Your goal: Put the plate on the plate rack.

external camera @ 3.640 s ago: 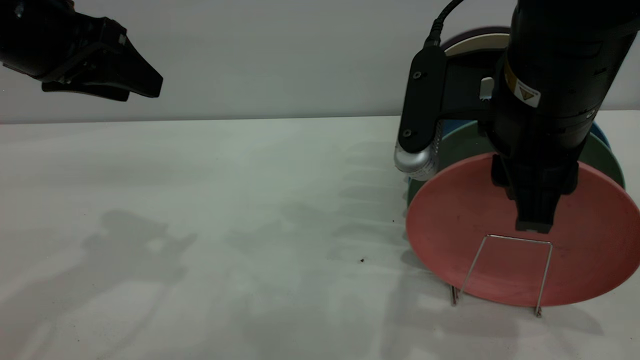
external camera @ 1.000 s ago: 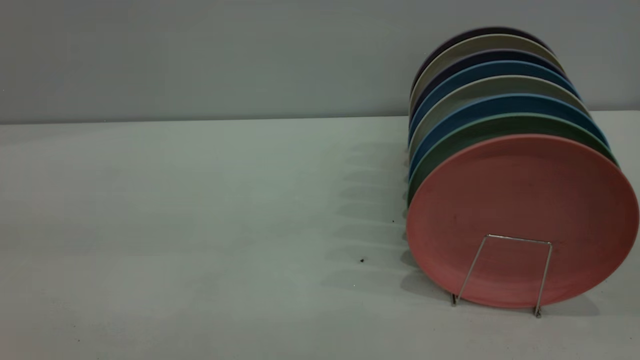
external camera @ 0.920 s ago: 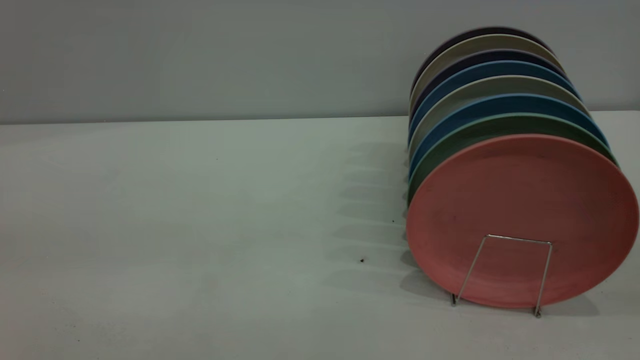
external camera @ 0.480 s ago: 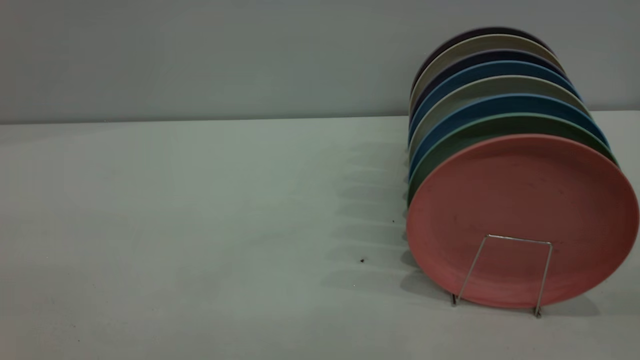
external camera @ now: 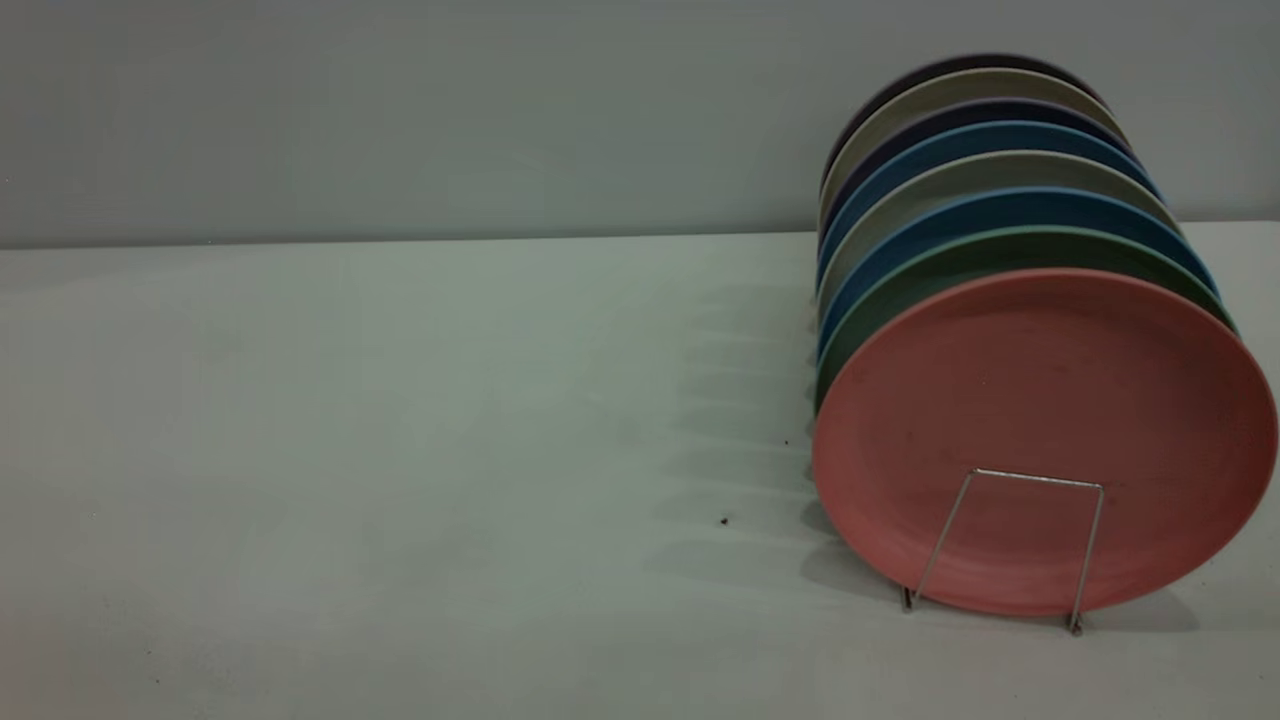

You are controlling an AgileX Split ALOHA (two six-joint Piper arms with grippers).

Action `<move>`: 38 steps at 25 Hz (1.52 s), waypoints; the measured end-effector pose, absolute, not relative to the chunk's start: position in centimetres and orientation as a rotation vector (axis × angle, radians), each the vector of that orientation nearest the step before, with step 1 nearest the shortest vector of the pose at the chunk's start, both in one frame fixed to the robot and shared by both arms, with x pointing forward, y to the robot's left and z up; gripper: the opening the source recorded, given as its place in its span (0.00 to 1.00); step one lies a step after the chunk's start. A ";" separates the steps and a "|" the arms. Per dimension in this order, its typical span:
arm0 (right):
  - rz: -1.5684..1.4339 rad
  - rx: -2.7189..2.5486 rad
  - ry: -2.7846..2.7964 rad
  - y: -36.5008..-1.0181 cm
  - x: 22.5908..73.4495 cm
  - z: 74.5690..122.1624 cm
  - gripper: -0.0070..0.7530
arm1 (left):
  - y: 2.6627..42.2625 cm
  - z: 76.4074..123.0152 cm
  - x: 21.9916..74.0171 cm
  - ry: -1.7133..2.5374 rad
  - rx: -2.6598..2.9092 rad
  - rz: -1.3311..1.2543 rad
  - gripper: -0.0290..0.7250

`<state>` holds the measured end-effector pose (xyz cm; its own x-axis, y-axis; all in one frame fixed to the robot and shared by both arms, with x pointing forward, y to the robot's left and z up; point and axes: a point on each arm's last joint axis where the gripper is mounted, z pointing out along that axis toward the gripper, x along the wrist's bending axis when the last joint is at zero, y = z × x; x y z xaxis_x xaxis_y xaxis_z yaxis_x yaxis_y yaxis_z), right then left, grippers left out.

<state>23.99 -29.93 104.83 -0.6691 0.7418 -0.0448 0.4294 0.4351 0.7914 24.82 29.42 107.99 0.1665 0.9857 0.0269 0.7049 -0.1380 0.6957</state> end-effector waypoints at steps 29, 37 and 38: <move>1.101 0.972 2.251 -30.3 24.1 103.9 0.33 | 29.7 103.3 23.1 1.574 1.874 0.746 0.70; 1.100 0.972 2.250 -30.3 24.2 103.9 0.33 | 29.7 103.3 23.1 1.574 1.874 0.746 0.70; 1.100 0.972 2.250 -30.3 24.2 103.9 0.33 | 29.7 103.3 23.1 1.574 1.874 0.746 0.70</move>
